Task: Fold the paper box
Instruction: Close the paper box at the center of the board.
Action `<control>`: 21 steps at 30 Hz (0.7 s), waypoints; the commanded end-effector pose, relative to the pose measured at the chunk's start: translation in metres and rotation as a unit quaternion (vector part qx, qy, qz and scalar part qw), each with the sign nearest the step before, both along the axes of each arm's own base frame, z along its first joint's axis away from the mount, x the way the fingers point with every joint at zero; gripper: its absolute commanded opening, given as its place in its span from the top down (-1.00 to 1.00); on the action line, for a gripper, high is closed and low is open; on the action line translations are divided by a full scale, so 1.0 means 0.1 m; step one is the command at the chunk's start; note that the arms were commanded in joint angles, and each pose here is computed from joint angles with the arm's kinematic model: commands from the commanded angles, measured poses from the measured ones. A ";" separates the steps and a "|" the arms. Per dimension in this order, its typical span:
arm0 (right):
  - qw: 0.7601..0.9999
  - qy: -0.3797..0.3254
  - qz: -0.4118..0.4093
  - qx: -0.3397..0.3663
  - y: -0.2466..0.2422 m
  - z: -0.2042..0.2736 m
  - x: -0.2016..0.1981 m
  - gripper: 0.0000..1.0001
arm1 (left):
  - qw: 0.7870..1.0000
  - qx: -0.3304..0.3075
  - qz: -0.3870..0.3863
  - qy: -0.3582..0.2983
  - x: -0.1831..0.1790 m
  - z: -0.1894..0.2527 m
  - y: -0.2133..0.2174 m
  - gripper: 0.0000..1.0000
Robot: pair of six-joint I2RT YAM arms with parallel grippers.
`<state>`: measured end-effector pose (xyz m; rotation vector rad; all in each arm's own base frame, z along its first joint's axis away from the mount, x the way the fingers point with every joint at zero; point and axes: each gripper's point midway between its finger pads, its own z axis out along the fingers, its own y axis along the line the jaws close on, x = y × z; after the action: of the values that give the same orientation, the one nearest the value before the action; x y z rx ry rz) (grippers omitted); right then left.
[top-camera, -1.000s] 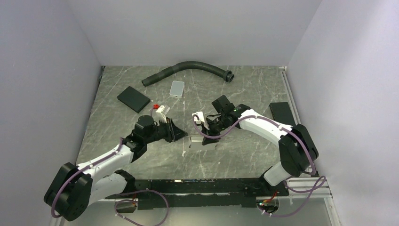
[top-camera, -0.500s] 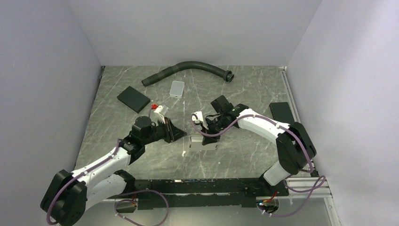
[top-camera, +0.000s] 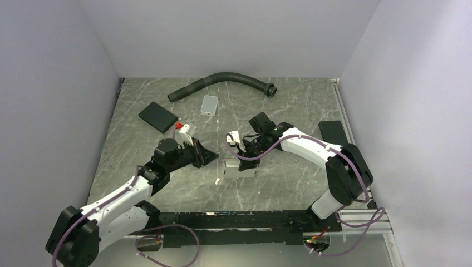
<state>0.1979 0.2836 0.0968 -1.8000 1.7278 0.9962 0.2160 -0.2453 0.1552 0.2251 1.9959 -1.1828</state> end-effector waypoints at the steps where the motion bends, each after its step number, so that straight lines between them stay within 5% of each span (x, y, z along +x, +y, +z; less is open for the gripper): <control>1: 1.000 -0.009 0.006 0.019 0.08 0.14 0.06 0.83 | 0.998 -0.009 0.024 -0.051 0.09 0.23 0.05 0.75; 21: 1.000 -0.006 0.004 0.018 0.09 0.14 0.07 0.85 | 0.998 -0.024 -0.046 -0.023 -0.02 0.07 -0.21 0.78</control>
<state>0.1976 0.2835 0.0948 -1.8019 1.7363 1.0006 0.2187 -0.2570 0.1504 0.2617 1.9874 -1.2191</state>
